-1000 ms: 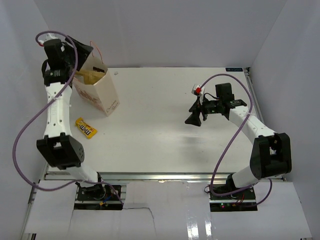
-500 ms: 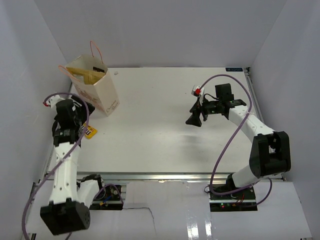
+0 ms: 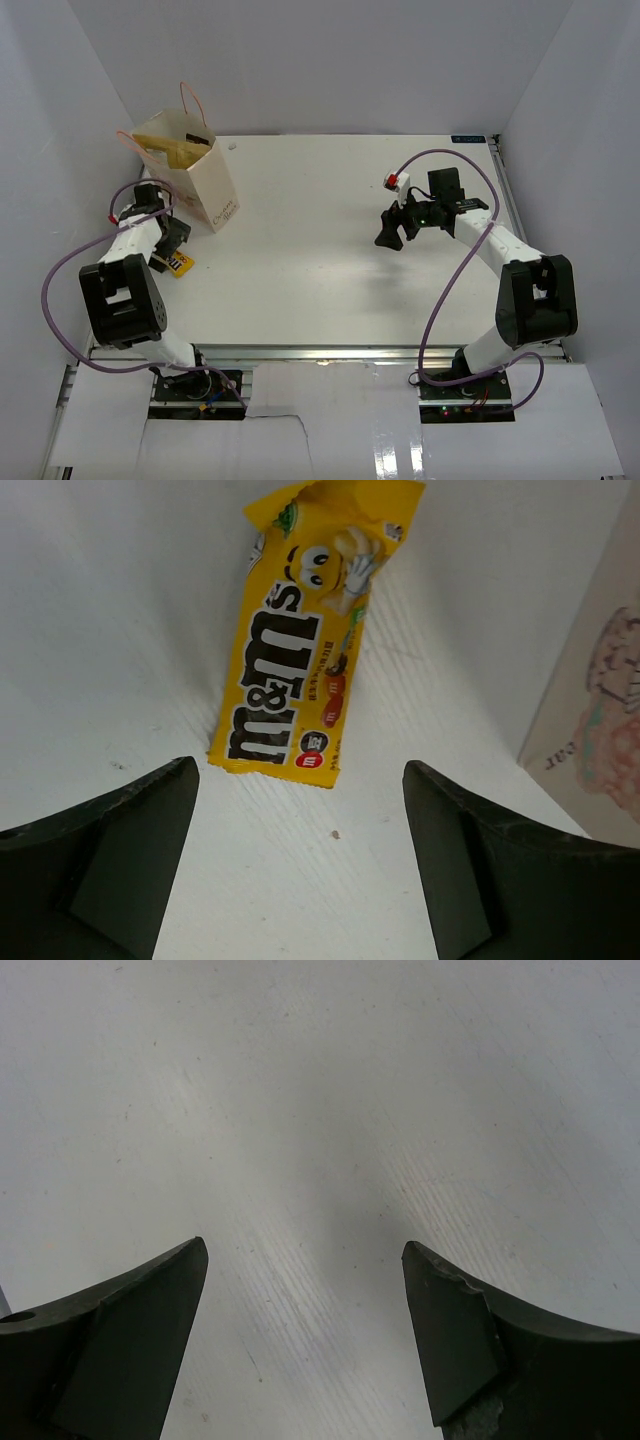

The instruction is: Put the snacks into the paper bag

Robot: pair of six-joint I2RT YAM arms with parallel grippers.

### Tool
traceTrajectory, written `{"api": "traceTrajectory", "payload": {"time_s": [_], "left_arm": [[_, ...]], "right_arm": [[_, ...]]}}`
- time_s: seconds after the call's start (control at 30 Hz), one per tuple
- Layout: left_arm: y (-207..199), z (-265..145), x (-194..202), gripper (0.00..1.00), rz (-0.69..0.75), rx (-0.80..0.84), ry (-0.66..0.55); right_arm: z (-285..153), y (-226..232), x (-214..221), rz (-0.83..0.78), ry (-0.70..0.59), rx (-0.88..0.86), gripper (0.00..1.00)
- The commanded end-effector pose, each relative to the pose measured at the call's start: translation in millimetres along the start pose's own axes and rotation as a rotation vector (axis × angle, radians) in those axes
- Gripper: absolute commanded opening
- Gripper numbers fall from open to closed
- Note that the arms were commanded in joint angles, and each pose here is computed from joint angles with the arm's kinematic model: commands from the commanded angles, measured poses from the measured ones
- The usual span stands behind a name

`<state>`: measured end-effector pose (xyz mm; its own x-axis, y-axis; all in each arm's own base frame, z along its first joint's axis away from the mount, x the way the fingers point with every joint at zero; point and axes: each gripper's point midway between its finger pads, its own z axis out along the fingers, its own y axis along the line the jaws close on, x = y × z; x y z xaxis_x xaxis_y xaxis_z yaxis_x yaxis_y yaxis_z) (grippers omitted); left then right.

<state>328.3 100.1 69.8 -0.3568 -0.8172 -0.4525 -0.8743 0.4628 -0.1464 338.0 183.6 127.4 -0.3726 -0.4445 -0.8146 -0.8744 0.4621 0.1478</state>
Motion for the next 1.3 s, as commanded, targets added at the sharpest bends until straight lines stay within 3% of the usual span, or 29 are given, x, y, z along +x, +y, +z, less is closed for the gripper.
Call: {"api": "traceTrajectory", "payload": {"time_s": [0.0,0.37,0.5,0.53,0.67,0.9,1.07,1.27], "left_arm": [[10.3,3.9,-5.6,0.93,-0.035,-0.057,0.004],[12.6,35.9,-17.2,0.77,0.000,-0.060,0.038],[10.0,42.2,-20.2,0.61,0.009,-0.048,0.058],[8.8,42.2,-20.1,0.52,0.009,-0.041,0.059],[6.5,34.7,-21.6,0.43,0.012,-0.005,0.054],[-6.4,-17.3,-36.1,0.26,0.004,0.156,-0.032],[-9.2,-80.4,-45.1,0.15,-0.144,0.304,-0.131],[-24.7,-171.2,-111.7,0.10,-0.234,0.434,-0.367]], "right_arm": [[-2.2,-9.4,-4.7,-0.008,-0.013,0.040,0.84],[-0.2,-11.6,-9.0,0.008,-0.018,0.030,0.84],[-0.4,-9.5,-6.8,0.013,-0.012,0.024,0.84],[-0.8,-8.1,-6.7,0.013,-0.012,0.023,0.84],[-2.0,-6.0,-5.1,0.016,-0.013,0.021,0.84],[-2.9,-4.7,-5.6,0.010,-0.013,0.015,0.84],[-2.5,-5.3,-9.6,0.005,-0.021,0.009,0.84],[-2.4,-6.1,-13.0,-0.008,-0.028,0.004,0.84]]}}
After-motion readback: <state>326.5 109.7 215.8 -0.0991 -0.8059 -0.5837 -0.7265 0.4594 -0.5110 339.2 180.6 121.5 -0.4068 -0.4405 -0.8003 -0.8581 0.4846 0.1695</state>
